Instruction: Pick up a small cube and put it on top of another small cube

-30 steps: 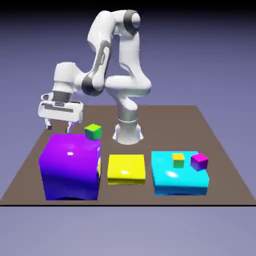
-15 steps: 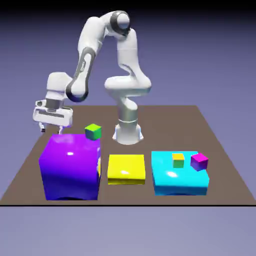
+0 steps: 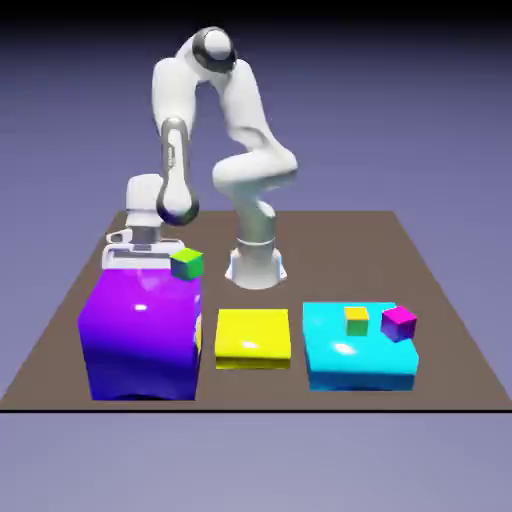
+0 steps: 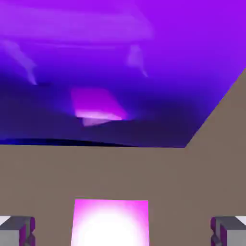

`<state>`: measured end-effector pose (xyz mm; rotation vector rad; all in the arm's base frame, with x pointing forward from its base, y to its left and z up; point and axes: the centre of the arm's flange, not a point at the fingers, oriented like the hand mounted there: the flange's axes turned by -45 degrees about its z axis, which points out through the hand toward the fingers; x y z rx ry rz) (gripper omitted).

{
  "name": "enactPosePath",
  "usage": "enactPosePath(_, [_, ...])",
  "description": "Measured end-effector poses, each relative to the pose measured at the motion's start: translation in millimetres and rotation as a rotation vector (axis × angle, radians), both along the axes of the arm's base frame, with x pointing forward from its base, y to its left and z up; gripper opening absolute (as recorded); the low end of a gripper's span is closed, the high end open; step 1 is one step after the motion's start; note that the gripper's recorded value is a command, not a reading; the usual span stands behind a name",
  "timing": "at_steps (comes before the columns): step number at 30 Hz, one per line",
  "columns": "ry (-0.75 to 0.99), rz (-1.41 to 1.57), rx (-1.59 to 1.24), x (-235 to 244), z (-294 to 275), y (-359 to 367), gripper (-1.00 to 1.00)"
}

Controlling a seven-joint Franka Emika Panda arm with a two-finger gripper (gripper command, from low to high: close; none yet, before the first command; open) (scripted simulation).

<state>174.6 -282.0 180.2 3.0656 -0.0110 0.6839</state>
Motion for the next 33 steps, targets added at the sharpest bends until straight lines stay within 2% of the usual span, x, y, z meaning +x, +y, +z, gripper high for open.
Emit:
enactPosePath(16, [-0.001, -0.001, -0.002, 21.2, -64.4, -0.3, 0.00])
enactPosePath(17, [0.000, 0.000, -0.002, 21.3, -65.2, -0.2, -1.00])
enactPosePath(33, [-0.006, -0.001, -0.001, 2.5, -2.8, -1.1, -1.00])
